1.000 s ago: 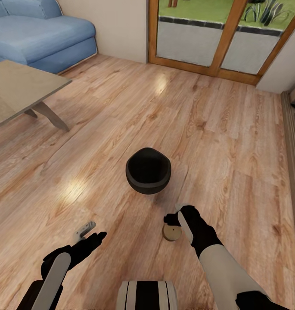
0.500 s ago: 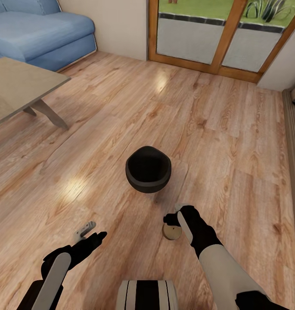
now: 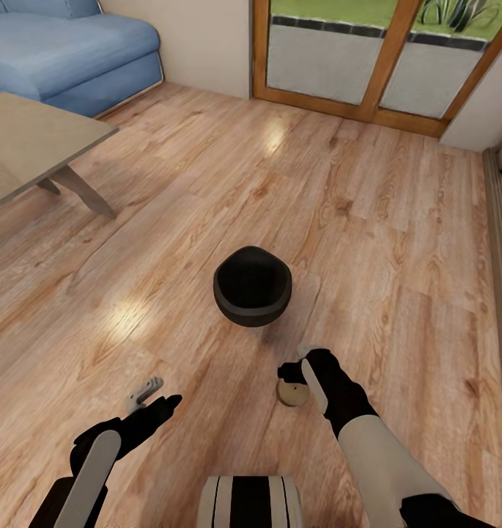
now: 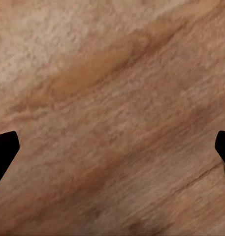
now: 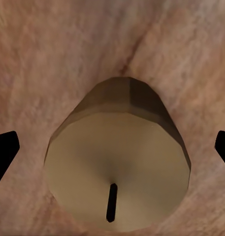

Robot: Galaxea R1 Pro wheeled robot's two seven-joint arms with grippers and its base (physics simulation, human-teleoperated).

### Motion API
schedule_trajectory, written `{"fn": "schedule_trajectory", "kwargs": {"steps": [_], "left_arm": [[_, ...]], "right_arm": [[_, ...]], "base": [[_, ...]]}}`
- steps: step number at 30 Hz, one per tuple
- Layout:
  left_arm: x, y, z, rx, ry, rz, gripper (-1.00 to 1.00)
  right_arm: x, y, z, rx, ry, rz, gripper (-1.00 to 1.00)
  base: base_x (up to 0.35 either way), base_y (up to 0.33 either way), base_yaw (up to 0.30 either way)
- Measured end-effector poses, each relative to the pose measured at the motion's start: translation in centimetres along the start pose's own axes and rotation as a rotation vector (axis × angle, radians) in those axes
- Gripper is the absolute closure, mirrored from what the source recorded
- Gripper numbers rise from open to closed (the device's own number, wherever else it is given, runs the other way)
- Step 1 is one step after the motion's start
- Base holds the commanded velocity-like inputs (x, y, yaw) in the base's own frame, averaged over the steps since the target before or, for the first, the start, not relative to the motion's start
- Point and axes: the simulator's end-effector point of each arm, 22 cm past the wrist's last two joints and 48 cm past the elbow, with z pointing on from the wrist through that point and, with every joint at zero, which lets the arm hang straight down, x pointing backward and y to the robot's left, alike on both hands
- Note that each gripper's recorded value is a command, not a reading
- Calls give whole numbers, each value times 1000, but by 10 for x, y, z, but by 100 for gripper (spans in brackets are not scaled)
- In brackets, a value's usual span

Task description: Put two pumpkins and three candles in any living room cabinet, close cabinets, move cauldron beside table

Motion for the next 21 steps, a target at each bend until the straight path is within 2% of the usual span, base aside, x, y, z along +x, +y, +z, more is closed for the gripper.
{"fn": "schedule_trajectory", "kwargs": {"steps": [8, 21], "left_arm": [[3, 4, 4, -9, 10, -1, -100], [19, 18, 21, -43, 51, -6, -100]], "right_arm": [[4, -1, 6, 0, 12, 1, -100], [26, -3, 32, 0, 68, 6, -100]], "base": [[0, 0, 0], [0, 0, 0]]}}
